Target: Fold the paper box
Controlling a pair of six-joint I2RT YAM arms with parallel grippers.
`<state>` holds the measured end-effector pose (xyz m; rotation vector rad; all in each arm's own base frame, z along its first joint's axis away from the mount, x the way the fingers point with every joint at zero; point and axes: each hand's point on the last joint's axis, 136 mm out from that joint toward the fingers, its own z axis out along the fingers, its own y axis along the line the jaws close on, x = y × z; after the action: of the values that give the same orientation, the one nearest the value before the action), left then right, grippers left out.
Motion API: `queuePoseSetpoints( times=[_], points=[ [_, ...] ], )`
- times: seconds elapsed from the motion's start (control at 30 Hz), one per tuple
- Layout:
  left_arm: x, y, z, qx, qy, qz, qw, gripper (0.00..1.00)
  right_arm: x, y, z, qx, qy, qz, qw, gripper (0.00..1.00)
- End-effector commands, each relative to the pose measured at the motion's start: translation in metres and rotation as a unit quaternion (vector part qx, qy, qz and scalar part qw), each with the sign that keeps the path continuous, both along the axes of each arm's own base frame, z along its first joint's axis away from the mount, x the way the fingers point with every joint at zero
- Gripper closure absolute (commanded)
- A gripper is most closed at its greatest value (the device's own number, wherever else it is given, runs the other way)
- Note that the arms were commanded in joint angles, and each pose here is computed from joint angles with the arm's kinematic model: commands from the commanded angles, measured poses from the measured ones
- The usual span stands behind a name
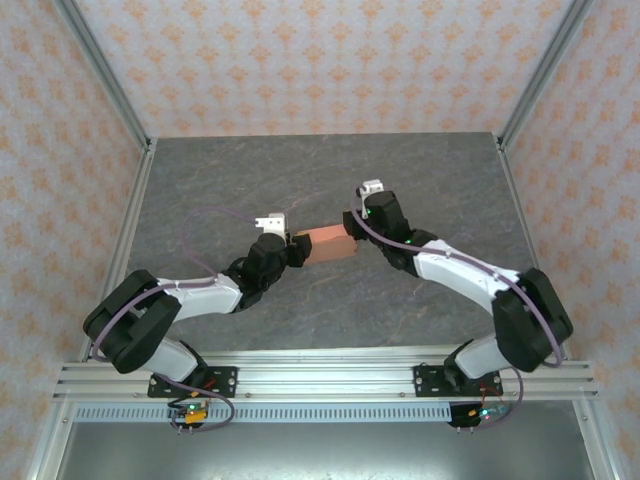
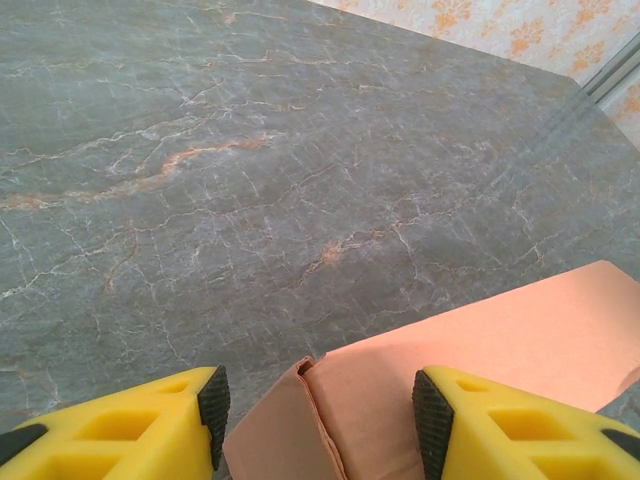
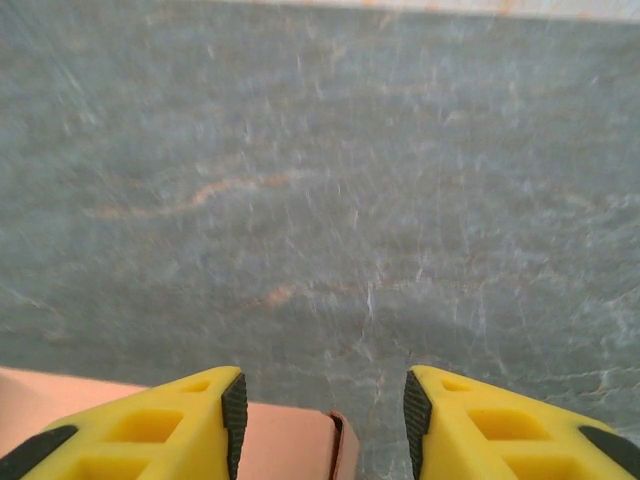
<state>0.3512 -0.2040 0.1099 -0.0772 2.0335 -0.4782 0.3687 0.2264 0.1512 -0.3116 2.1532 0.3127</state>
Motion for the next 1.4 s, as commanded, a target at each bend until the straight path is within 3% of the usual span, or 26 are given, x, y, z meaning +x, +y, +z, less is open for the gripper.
queuePoseSetpoints(
  times=[0.0,0.13,0.37,0.53,0.67,0.77,0.93,1.03,1.17,1.37],
  points=[
    [-0.014,0.021,-0.041,0.076,0.051,0.012,0.996,0.45,-0.008,-0.002,-0.040,-0.021,0.021,0.018,0.999,0.53],
    [-0.014,0.019,-0.040,0.081,0.047,0.003,0.996,0.41,-0.017,-0.006,-0.048,-0.021,0.019,0.026,0.999,0.52],
    [-0.013,0.014,-0.043,0.080,0.046,-0.008,0.996,0.40,-0.009,0.015,0.020,0.028,-0.083,0.075,0.993,0.50],
    [-0.011,0.013,-0.044,0.082,0.045,-0.010,0.996,0.40,-0.003,0.010,-0.015,0.017,-0.081,0.066,0.994,0.49],
    [-0.011,0.007,-0.046,0.088,0.038,-0.031,0.995,0.39,-0.019,0.000,-0.048,0.030,-0.055,0.056,0.996,0.50],
    [-0.011,0.001,-0.046,0.090,0.031,-0.051,0.994,0.39,-0.021,-0.010,-0.035,0.037,-0.063,0.032,0.997,0.50],
    [-0.017,-0.023,-0.041,0.100,0.006,-0.118,0.988,0.39,-0.014,-0.027,0.024,0.067,-0.111,-0.021,0.991,0.48],
    [-0.033,-0.038,-0.042,0.151,-0.020,-0.170,0.974,0.39,-0.012,-0.039,0.049,0.095,-0.127,-0.056,0.986,0.47],
    [-0.054,-0.052,-0.047,0.215,-0.049,-0.217,0.951,0.35,-0.013,-0.070,0.064,0.141,-0.135,-0.144,0.970,0.34],
    [-0.056,-0.041,-0.053,0.247,-0.061,-0.184,0.949,0.30,-0.025,-0.075,0.060,0.168,-0.085,-0.151,0.970,0.27]
  ],
)
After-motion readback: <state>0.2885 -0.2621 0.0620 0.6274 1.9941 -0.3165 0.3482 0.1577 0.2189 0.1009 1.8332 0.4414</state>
